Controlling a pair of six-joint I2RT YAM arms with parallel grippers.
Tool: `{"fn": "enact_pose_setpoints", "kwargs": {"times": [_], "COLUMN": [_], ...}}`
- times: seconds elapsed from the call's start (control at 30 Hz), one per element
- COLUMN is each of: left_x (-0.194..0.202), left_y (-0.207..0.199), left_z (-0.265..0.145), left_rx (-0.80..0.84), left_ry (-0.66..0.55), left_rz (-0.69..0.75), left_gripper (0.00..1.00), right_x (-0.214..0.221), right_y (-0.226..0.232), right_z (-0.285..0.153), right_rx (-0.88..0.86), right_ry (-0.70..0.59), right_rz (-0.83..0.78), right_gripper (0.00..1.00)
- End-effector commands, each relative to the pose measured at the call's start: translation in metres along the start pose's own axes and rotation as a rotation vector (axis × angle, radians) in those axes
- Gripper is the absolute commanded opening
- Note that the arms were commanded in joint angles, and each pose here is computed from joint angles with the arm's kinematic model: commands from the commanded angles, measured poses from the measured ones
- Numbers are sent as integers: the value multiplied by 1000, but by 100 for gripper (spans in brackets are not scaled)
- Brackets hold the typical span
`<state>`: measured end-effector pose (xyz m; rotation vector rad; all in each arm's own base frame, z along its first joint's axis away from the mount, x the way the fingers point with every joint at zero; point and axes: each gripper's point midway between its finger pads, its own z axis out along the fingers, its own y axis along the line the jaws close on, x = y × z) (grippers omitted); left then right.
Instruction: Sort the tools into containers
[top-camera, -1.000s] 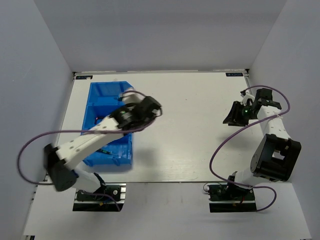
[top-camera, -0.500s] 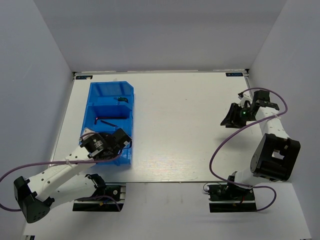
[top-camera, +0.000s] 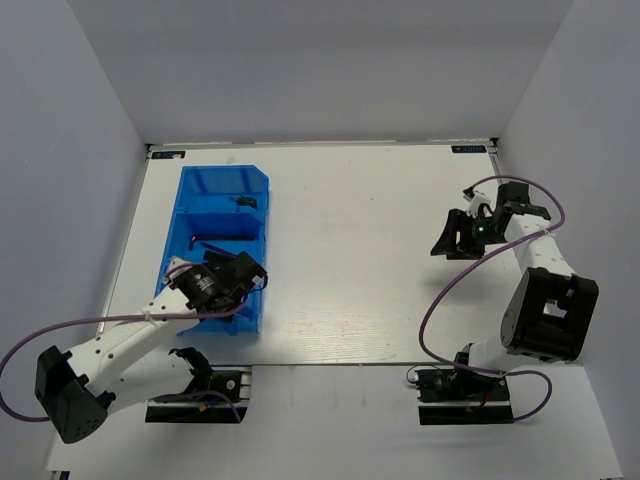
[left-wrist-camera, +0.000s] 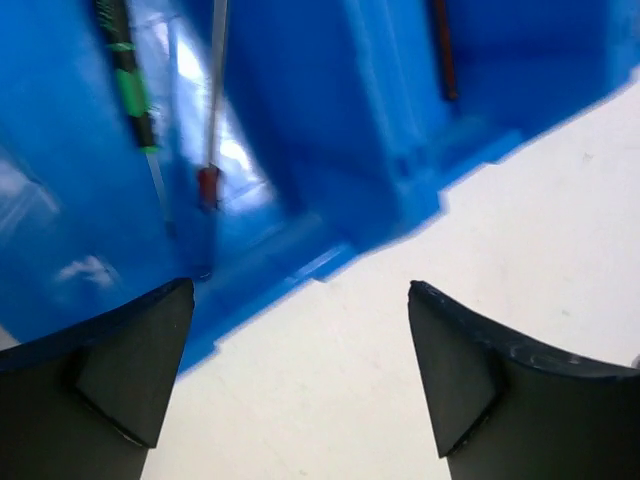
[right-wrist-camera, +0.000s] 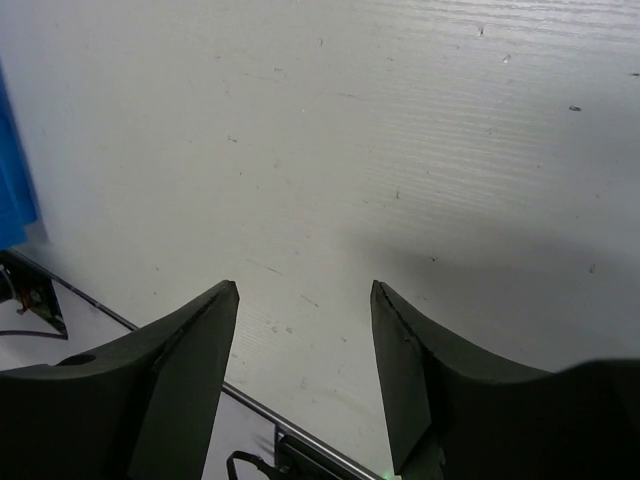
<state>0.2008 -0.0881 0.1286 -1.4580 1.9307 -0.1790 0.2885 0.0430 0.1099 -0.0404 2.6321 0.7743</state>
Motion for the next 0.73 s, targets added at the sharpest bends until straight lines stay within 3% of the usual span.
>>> {"fn": "enact_pose_setpoints", "kwargs": {"times": [0.0, 0.03, 0.07, 0.2, 0.23, 0.27, 0.3, 0.33, 0.37, 0.4, 0.43, 0.47, 0.5, 0.53, 0.57, 0.7], "left_x": [-5, 2, 4, 26, 34, 42, 53, 75, 87, 95, 108, 114, 115, 114, 112, 94], "left_y": [-50, -57, -74, -123, -131, -143, -174, -170, -175, -181, -175, -169, -157, -155, -154, -166], "left_z": [-25, -26, -40, -63, -69, -73, -89, -92, -95, -100, -93, -86, -76, -71, -69, -81], "left_rx": [114, 113, 150, 301, 385, 463, 628, 747, 813, 878, 890, 870, 817, 804, 790, 862], "left_ry": [16, 18, 44, 113, 128, 140, 151, 193, 212, 218, 239, 256, 271, 250, 240, 142], "left_rz": [-18, 25, 44, 248, 440, 524, 547, 777, 845, 904, 1042, 1107, 1180, 1240, 1255, 1229], "left_gripper": [99, 99, 99, 99, 95, 89, 80, 69, 34, 18, 15, 23, 41, 83, 98, 100], "right_x": [4, 5, 4, 0, -4, -3, -8, -10, -11, -17, -20, -21, -24, -23, -22, -22], "right_y": [12, 12, 15, 17, 15, 15, 12, 10, 4, 3, 1, 2, 2, 5, 7, 13], "right_z": [-4, -4, -5, -10, -12, -12, -14, -17, -19, -22, -26, -29, -31, -32, -34, -38], "right_rx": [-39, -41, -42, -31, -8, 2, 37, 61, 115, 135, 160, 168, 173, 171, 169, 154], "right_ry": [6, 8, 4, -5, -17, -13, -20, -34, -35, -61, -80, -97, -117, -128, -147, -221], "right_rz": [-66, -80, -100, -147, -162, -166, -167, -168, -161, -177, -182, -190, -202, -208, -215, -241], "right_gripper": [62, 64, 76, 79, 91, 91, 91, 91, 91, 91, 91, 91, 91, 91, 91, 91]}}
